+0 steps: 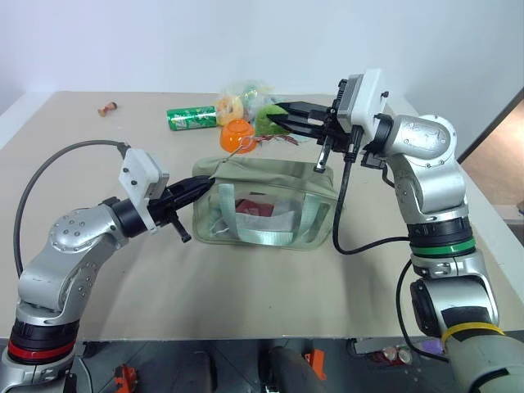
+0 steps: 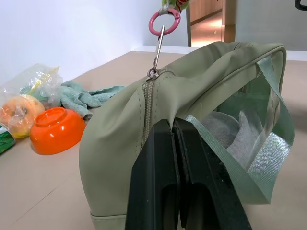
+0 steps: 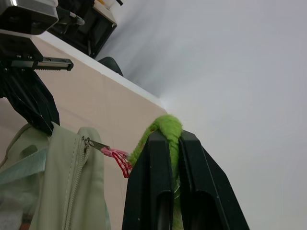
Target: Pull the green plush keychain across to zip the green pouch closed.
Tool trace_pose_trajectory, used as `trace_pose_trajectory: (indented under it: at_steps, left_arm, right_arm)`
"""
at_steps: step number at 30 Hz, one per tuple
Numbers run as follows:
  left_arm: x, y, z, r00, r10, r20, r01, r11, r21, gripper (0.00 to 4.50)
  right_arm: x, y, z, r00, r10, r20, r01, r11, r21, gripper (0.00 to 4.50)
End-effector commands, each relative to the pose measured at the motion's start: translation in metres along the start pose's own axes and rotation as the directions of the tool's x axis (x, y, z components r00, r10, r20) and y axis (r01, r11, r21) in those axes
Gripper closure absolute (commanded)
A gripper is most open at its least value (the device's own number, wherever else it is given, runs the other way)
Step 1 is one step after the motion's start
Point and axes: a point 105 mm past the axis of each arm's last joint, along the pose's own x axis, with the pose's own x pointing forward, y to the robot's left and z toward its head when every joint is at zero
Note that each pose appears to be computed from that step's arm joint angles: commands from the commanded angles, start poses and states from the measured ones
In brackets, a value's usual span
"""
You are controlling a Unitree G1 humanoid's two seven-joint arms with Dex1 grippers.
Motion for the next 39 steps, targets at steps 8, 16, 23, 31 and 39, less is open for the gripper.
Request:
trace_pose_trajectory:
  at_steps: [8, 16, 23, 31, 39]
  left_arm:
    - [-0.003, 0.013, 0.007, 0.998, 0.057, 0.029, -0.056, 0.998, -0.021, 4.5]
    - [0.001, 0.009, 0.011, 0.998, 0.042, 0.052, -0.041, 0.999, -0.025, 4.5]
    - [-0.004, 0.009, 0.007, 0.998, 0.054, 0.032, -0.053, 0.998, -0.029, 4.5]
    - [-0.013, 0.014, 0.004, 0.997, 0.076, 0.011, -0.076, 0.997, -0.019, 4.5]
    - [-0.01, 0.012, 0.003, 0.998, 0.069, 0.009, -0.069, 0.997, -0.021, 4.5]
  right_arm:
    - [-0.024, -0.015, 0.004, 0.995, -0.101, -0.012, 0.101, 0.994, -0.032, 4.47]
    - [-0.002, 0.002, 0.002, 0.996, -0.083, 0.043, 0.082, 0.996, 0.027, 4.47]
    - [-0.01, -0.003, -0.002, 0.996, -0.082, 0.02, 0.082, 0.997, 0.01, 4.47]
    - [-0.034, -0.011, -0.01, 0.994, -0.095, -0.052, 0.094, 0.995, -0.012, 4.47]
    - [-0.039, -0.014, -0.01, 0.992, -0.105, -0.073, 0.103, 0.994, -0.024, 4.47]
